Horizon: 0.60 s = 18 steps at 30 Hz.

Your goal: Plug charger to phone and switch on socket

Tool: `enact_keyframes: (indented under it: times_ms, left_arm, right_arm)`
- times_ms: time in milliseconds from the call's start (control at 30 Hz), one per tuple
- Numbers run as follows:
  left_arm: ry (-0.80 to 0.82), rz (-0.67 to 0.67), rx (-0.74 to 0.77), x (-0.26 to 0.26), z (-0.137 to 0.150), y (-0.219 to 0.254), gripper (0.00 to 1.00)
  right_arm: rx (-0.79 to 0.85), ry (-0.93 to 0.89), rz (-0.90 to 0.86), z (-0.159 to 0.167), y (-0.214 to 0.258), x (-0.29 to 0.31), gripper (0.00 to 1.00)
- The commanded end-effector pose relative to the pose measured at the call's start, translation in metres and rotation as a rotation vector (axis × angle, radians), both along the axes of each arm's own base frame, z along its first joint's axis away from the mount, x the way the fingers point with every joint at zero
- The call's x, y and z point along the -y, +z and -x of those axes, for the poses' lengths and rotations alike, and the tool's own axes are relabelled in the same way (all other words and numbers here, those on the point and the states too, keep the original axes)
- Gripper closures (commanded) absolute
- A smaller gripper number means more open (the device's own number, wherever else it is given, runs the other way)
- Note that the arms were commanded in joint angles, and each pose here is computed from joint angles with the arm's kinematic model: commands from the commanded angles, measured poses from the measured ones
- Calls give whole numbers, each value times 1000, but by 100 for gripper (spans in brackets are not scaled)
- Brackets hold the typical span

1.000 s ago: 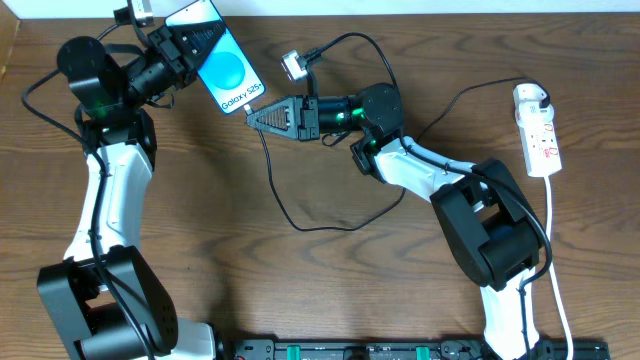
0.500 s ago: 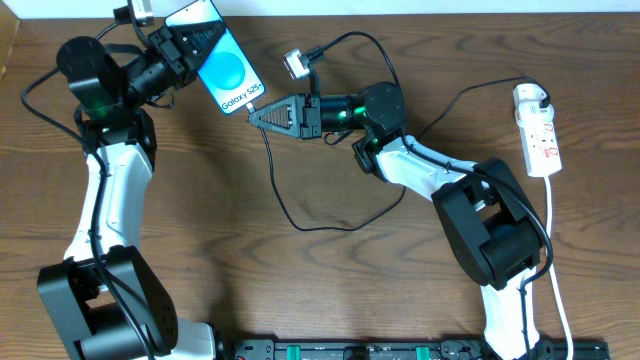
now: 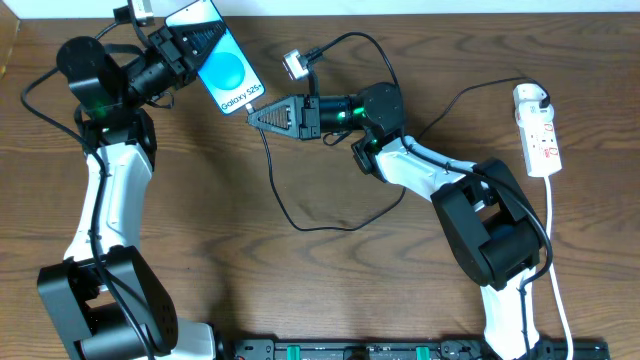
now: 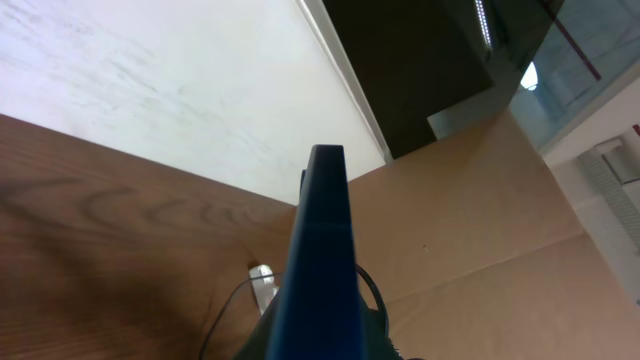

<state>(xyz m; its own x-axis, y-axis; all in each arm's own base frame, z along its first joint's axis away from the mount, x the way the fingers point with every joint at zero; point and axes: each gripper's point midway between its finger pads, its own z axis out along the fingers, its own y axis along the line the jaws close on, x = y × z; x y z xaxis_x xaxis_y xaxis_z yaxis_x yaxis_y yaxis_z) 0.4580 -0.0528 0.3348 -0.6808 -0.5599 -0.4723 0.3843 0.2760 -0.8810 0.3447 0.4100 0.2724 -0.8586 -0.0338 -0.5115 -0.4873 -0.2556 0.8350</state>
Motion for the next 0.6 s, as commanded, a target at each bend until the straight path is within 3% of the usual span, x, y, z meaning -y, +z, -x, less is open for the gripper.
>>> enact_keyframes:
  times_ms: [0, 567]
  left_arm:
    - [-60, -25, 43, 13, 9, 5, 93]
    - [-55, -33, 54, 13, 9, 5, 93]
  right_arm:
    - [0, -38, -31, -5, 10, -3, 99]
    - [1, -22, -31, 1, 10, -9, 99]
